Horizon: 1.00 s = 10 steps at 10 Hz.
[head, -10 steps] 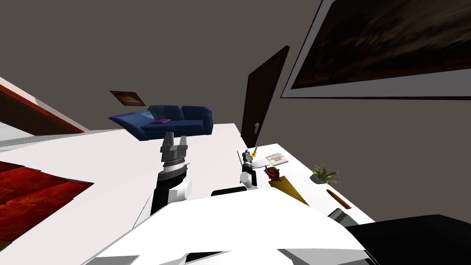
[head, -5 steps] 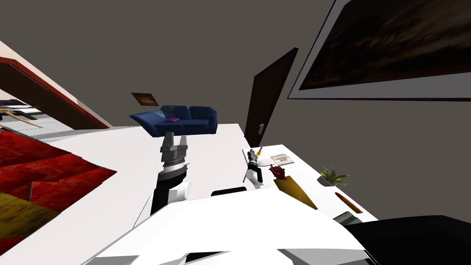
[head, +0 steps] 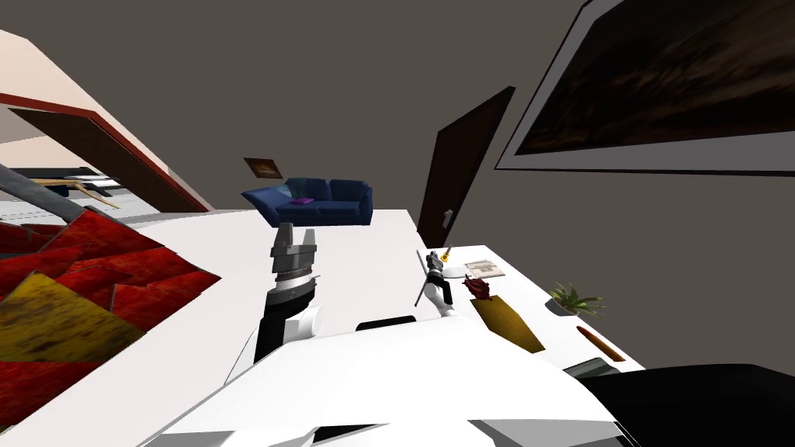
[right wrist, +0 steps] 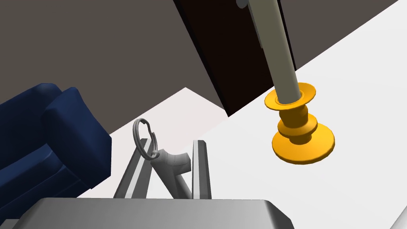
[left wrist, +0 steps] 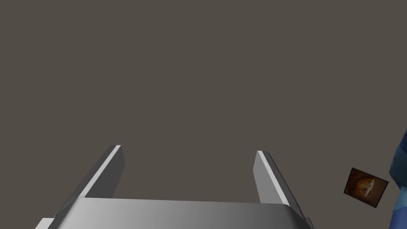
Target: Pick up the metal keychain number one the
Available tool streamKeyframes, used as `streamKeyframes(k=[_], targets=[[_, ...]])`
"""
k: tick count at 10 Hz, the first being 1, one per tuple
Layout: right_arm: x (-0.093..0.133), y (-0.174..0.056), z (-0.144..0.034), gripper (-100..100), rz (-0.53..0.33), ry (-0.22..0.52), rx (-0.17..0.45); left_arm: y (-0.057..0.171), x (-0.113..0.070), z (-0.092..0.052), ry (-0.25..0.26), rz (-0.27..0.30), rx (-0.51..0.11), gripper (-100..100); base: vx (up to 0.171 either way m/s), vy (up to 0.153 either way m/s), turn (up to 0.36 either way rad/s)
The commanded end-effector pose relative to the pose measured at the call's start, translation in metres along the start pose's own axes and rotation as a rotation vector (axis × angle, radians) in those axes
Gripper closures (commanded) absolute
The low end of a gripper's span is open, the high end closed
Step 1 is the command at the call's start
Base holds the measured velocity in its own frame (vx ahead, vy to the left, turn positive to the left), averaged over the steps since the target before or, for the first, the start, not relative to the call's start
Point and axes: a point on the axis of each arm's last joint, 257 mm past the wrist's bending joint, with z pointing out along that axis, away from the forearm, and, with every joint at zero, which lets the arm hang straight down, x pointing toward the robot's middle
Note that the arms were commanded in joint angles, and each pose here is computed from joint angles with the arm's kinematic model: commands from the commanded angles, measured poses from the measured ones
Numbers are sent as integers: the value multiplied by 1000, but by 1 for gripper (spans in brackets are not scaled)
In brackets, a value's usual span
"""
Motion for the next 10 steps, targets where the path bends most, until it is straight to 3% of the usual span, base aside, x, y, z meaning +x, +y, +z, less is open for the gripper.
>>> streamKeyframes(k=[1, 8, 9, 10], targets=[[8, 18, 10, 100, 1, -6, -9, 0, 0, 0, 0, 0, 0, 0, -58, 98, 126], [60, 99, 40, 100, 16, 42, -107, 0, 0, 0, 0, 0, 0, 0, -49, 94, 105], [54, 91, 37, 100, 11, 34, -95, 0, 0, 0, 0, 0, 0, 0, -13, 40, -8], [54, 93, 36, 0, 13, 34, -97, 0, 0, 0, 0, 0, 0, 0, -4, 8, -1]])
